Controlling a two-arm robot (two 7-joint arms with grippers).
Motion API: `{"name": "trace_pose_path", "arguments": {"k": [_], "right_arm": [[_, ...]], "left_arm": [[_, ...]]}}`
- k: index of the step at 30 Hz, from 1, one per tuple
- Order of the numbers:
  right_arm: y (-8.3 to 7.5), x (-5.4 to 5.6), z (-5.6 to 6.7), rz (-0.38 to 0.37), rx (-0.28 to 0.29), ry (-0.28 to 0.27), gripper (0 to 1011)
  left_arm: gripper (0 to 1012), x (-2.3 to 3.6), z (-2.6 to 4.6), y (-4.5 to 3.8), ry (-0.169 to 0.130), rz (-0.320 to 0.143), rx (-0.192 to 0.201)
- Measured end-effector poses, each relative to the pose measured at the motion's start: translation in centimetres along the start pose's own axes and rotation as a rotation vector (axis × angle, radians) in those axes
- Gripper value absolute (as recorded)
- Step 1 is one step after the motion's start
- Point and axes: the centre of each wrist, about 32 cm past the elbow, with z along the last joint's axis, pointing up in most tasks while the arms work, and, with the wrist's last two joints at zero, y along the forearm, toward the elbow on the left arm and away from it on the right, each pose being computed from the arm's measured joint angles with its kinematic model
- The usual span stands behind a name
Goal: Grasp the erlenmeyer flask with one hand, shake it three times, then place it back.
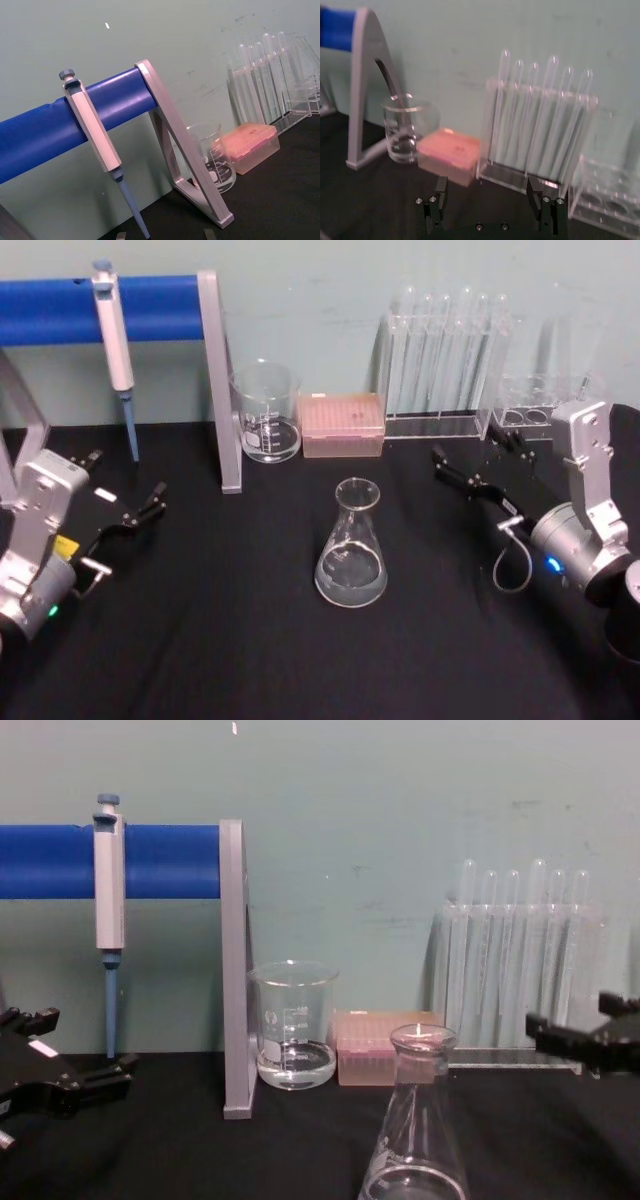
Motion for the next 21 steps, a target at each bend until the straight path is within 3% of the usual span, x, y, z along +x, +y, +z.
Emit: {"name": "trace_pose_path", "arguments": {"k": [7, 21], "right_arm": [[0.3, -0.1, -1.0, -0.016, -0.060, 0.030, 1000], [0.6, 0.1, -1.1, 0.005, -0.077, 0.038, 1000]], "left_arm": [[1001, 0.00, 0.00, 0.00, 0.000, 0.000, 0.000], [1001, 0.00, 0.00, 0.00, 0.000, 0.000, 0.000]]}}
